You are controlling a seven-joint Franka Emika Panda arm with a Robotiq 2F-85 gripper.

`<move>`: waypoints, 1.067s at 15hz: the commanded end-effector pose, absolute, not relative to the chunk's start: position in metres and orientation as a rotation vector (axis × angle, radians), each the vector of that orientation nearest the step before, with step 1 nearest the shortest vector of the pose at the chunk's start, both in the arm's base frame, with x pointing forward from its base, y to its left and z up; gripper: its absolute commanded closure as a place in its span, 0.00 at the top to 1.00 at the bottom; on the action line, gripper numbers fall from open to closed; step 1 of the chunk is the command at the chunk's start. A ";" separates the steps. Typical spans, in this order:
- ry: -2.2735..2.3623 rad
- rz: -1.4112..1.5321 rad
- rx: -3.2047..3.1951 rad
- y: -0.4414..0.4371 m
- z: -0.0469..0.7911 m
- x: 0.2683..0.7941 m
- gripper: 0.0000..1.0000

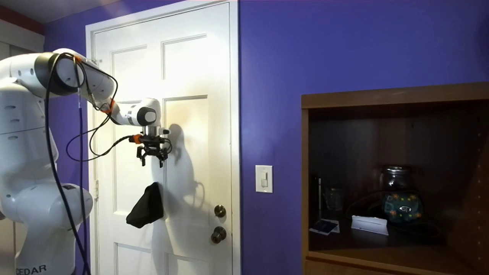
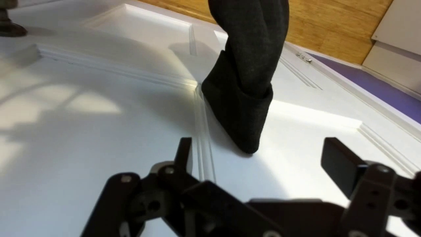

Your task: Hang the head sock on the nail on the door

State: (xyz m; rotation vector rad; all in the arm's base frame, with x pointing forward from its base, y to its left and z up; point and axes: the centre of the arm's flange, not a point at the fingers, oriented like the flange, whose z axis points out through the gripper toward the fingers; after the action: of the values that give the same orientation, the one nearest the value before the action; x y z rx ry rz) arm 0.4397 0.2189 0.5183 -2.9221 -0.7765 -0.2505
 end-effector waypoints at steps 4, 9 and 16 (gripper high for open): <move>-0.700 -0.237 -3.029 0.194 0.596 0.412 1.00; -0.641 -0.262 -3.059 0.191 0.636 0.405 1.00; -0.673 -0.307 -3.046 0.192 0.651 0.402 1.00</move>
State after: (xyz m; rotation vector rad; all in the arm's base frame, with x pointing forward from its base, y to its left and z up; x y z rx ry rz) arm 0.4015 0.1925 0.6512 -3.0461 -0.6731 -0.3077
